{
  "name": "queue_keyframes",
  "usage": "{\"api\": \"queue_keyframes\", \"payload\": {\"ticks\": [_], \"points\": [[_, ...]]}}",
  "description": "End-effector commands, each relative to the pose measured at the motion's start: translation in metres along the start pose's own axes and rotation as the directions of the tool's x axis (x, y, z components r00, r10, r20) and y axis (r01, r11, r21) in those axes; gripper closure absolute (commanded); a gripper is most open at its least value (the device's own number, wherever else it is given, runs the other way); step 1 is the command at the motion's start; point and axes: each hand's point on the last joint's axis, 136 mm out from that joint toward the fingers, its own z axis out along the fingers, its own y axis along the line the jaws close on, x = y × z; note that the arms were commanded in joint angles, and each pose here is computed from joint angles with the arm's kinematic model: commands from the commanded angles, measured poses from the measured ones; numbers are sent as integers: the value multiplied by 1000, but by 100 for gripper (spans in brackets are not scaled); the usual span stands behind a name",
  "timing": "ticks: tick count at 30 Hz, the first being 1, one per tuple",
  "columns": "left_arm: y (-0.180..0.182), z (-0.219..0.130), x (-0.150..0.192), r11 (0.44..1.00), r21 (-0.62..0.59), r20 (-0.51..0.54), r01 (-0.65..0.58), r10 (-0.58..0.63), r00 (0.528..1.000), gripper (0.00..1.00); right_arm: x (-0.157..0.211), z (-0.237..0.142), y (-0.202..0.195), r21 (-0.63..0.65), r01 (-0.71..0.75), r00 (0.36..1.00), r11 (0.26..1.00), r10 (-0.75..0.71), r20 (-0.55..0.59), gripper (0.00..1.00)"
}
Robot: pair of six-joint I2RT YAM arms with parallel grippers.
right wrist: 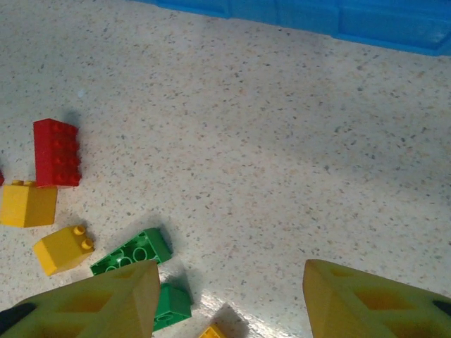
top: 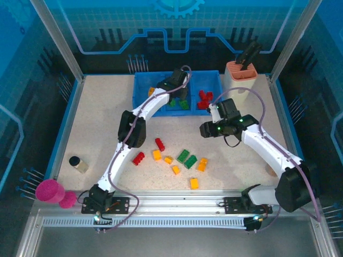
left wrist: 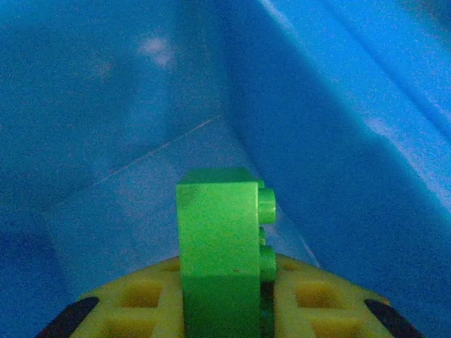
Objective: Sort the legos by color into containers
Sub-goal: Place the lego in the container.
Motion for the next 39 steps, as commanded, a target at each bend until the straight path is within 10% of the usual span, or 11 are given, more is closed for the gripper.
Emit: {"api": "queue_keyframes", "payload": {"ticks": [1, 17, 39], "points": [[1, 9, 0, 1000, 4, 10, 31, -31, 999, 82, -5, 3, 9, -7, 12, 1000, 1000, -12, 3, 42], [3, 1, -13, 1000, 4, 46, 27, -28, 999, 68, -14, 28, 44, -50, 105, 993, 993, -107, -40, 42], [49, -217, -106, 1000, -23, 310, 13, -6, 951, 45, -22, 104, 171, -230, 335, 927, 914, -363, -92, 40]]}}
